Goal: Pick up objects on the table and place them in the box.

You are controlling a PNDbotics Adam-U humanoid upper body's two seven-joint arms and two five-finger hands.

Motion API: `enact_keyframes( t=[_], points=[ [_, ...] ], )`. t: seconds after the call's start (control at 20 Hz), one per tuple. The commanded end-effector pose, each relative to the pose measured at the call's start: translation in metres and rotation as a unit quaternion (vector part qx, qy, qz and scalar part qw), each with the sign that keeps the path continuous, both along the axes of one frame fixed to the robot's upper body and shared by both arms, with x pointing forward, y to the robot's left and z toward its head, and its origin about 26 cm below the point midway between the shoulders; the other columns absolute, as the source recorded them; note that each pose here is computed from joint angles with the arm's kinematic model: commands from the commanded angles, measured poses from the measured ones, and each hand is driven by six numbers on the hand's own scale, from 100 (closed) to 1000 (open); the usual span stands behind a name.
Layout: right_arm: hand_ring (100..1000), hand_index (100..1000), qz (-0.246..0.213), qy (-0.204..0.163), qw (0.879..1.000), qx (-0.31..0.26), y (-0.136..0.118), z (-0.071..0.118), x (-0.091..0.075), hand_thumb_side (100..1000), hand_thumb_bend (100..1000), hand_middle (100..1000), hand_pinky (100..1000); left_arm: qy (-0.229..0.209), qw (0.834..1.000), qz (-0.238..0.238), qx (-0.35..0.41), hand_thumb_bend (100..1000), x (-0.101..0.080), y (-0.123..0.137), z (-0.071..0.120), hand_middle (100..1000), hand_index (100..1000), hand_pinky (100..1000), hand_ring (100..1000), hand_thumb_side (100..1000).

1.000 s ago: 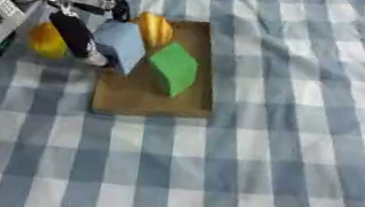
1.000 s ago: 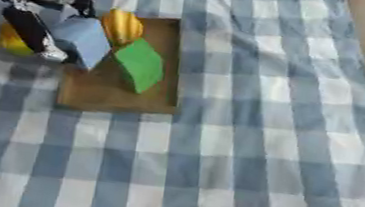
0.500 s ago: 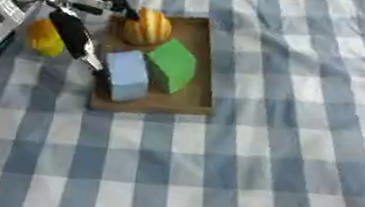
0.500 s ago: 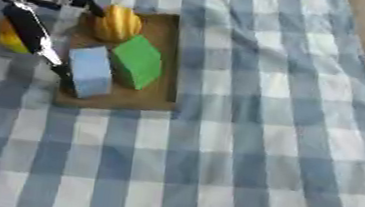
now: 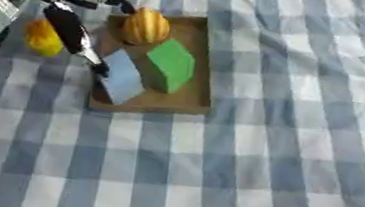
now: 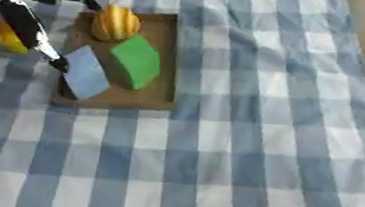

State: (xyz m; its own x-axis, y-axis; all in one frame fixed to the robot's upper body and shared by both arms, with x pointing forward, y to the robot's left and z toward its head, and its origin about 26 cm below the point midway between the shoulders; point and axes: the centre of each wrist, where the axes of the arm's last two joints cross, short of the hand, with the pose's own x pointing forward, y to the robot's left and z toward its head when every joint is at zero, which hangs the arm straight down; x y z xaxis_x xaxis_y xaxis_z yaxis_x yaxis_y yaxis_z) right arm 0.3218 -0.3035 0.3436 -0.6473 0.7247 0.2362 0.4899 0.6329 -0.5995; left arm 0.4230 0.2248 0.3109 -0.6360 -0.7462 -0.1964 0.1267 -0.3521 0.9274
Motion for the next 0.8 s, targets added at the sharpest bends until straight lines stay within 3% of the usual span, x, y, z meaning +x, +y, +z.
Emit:
enact_keyframes(
  t=[0.05, 0.4, 0.8],
  points=[
    [730, 828, -0.007, -0.015, 1.0, -0.005, -0.004, 0.01, -0.004, 852, 100, 674, 826, -0.062, 0.997, 0.032, -0.029, 653, -0.011, 0.023, 0.032, 838, 888, 948, 924, 553],
    [729, 828, -0.015, -0.017, 1.0, -0.002, -0.008, 0.009, -0.005, 854, 100, 673, 826, -0.072, 0.979, 0.177, -0.074, 626, -0.002, 0.094, 0.03, 816, 915, 934, 900, 514],
    [729, 827, -0.015, -0.022, 1.0, 0.0, -0.008, 0.011, -0.006, 856, 100, 674, 826, -0.06, 0.964, 0.235, -0.11, 703, 0.011, 0.127, 0.014, 802, 904, 939, 897, 504]
  ],
)
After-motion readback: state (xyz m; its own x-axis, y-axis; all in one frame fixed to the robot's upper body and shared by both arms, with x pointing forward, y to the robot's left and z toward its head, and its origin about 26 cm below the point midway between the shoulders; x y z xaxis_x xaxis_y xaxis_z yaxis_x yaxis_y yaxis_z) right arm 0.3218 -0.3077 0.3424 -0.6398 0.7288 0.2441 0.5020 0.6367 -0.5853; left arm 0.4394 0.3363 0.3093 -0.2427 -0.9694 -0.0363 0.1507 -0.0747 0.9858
